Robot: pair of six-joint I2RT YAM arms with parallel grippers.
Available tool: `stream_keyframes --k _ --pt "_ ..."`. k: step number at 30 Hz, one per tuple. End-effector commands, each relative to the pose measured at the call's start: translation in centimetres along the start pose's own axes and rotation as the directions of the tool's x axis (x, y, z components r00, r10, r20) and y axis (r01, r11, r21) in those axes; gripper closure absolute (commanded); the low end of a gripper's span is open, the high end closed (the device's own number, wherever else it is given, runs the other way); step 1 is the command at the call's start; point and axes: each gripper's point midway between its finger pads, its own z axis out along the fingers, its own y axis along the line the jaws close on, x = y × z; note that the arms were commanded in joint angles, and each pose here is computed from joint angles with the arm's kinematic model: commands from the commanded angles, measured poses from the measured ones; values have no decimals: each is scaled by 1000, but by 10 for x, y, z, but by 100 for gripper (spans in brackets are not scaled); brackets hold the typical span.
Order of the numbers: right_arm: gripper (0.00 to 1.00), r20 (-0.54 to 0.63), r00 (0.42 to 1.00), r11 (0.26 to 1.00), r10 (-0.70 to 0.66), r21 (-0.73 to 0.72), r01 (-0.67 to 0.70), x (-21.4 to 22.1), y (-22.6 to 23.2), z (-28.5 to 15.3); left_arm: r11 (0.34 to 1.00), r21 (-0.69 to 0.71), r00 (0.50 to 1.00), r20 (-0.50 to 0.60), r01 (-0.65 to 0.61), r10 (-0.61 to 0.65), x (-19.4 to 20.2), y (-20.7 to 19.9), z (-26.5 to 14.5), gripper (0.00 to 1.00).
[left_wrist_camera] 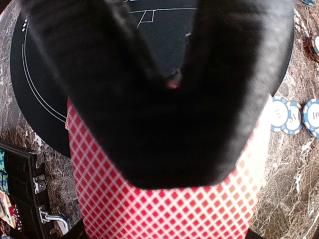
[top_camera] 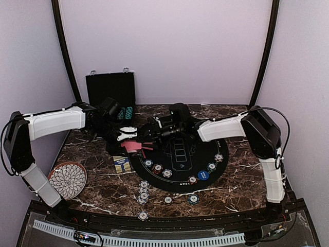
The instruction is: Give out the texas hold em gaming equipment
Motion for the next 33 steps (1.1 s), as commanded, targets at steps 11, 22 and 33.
stream_keyframes --k 11,22,33 --pt "89 -15 1000 997 0 -73 -1 5 9 6 999 -37 999 32 -2 4 -9 4 -13 74" --pt "100 12 1000 996 22 -88 -21 0 1 -8 999 -38 1000 15 3 -3 -5 4 -12 77" --pt "100 95 995 991 18 -135 -5 -14 9 -56 999 -45 1000 -25 12 -13 5 3 -8 80"
